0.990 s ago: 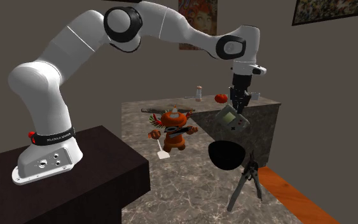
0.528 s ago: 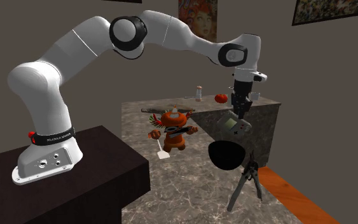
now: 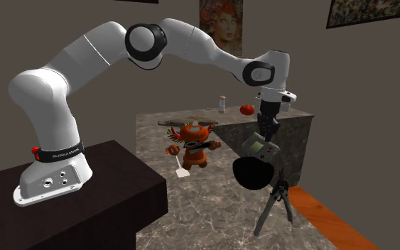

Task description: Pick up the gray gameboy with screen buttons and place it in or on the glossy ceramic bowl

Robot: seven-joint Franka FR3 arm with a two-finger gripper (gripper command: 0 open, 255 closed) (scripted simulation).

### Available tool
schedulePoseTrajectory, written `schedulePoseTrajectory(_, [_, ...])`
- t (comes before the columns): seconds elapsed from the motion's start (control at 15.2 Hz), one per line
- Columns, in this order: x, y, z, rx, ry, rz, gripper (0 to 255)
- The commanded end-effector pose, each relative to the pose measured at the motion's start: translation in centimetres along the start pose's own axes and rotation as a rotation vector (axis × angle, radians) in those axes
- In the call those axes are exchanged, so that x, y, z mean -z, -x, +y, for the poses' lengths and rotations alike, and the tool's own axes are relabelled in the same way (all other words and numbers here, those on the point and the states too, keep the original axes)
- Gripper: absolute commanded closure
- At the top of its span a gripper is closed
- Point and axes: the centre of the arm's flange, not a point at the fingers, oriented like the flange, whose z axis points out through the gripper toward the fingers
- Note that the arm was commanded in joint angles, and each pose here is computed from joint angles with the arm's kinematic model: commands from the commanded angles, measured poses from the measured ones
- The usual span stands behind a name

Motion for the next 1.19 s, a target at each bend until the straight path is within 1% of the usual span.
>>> schedulePoseTrajectory(0.0, [-1.1, 0.1, 0.1, 0.0, 0.0, 0.001, 255])
schedulePoseTrajectory(0.33, [-3.6, 0.0, 0.2, 0.0, 0.0, 0.001, 255])
schedulePoseTrajectory(0.79, [-3.6, 0.0, 0.2, 0.0, 0.0, 0.001, 255])
schedulePoseTrajectory(0.86, [-3.6, 0.0, 0.2, 0.0, 0.0, 0.001, 0])
schedulePoseTrajectory(1.12, [-3.6, 0.0, 0.2, 0.0, 0.0, 0.001, 0])
